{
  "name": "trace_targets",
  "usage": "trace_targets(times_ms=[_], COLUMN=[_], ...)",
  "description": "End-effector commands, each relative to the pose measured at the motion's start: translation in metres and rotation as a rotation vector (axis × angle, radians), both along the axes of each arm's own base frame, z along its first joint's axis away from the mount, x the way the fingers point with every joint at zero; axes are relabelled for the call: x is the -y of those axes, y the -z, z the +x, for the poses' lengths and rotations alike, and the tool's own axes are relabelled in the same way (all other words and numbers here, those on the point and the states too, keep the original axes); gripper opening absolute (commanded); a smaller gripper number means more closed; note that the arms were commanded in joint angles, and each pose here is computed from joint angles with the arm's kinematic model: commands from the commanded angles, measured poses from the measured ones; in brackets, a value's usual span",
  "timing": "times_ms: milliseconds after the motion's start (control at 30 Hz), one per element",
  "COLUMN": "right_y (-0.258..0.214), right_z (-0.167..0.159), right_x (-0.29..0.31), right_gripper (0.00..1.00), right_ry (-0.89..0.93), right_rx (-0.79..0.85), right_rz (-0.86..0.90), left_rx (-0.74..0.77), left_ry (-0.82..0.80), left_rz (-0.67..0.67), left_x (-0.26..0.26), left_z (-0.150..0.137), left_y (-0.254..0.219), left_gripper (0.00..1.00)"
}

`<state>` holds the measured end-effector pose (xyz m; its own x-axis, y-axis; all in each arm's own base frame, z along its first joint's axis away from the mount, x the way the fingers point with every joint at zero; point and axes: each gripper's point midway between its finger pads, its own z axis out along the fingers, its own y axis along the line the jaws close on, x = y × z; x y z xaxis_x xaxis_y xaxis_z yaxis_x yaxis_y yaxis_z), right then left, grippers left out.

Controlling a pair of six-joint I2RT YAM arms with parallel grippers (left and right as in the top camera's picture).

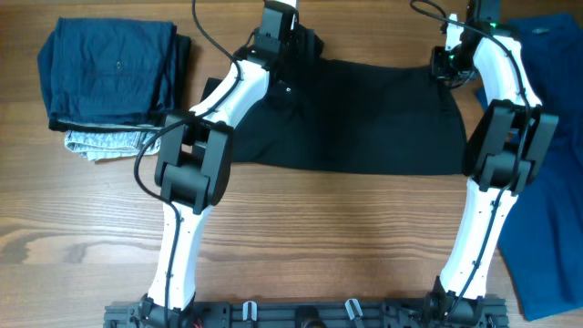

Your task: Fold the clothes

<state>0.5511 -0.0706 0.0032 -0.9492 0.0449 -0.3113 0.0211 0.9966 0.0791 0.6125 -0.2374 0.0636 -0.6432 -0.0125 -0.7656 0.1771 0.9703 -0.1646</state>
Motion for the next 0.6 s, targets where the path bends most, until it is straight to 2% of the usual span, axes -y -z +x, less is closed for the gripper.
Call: trace_targets(times_ms=[0, 67, 133, 200, 267, 333, 367, 467, 500, 567], right_y=[0.034, 0.034, 0.034, 0.034, 0.034, 0.035, 0.035, 0.035, 0.035, 0.035], right_z=[-0.012, -0.012, -0.012, -0.013, -0.015, -0.015, -0.015, -0.016, -0.017, -0.018], right_x=[-0.013, -0.013, -0.013, -0.013, -0.013, -0.013, -0.013, -0.013, -0.013, -0.013], right_gripper=[0.04, 0.04, 0.04, 0.04, 0.04, 0.05, 0.04, 0.04, 0.04, 0.05], right_ry=[0.015, 0.016, 0.016, 0.016, 0.016, 0.016, 0.016, 0.016, 0.016, 0.016], right_rx=[-0.083, -0.083, -0.085, -0.087, -0.096, -0.098, -0.098, -0.102, -0.106, -0.109], right_rz=[0.026, 0.023, 0.024, 0.024, 0.025, 0.025, 0.025, 0.026, 0.027, 0.027], left_rx=[-0.010, 0.012, 0.043, 0.048, 0.033, -0.003, -0.024, -0.099, -0.124, -0.156], left_ry=[-0.079, -0.098, -0.117, -0.127, -0.139, -0.138, -0.122, -0.068, -0.078, -0.088], left_rz=[0.090, 0.080, 0.068, 0.064, 0.070, 0.085, 0.113, 0.200, 0.220, 0.254], left_x=[-0.033, -0.042, -0.052, -0.059, -0.068, -0.071, -0.072, -0.077, -0.083, -0.092], left_z=[0.013, 0.021, 0.031, 0.034, 0.034, 0.029, 0.025, 0.010, 0.006, 0.000], left_y=[0.042, 0.049, 0.053, 0.056, 0.059, 0.066, 0.071, 0.087, 0.092, 0.095], left_gripper=[0.87, 0.83, 0.65, 0.69, 0.66, 0.50, 0.47, 0.53, 0.57, 0.59])
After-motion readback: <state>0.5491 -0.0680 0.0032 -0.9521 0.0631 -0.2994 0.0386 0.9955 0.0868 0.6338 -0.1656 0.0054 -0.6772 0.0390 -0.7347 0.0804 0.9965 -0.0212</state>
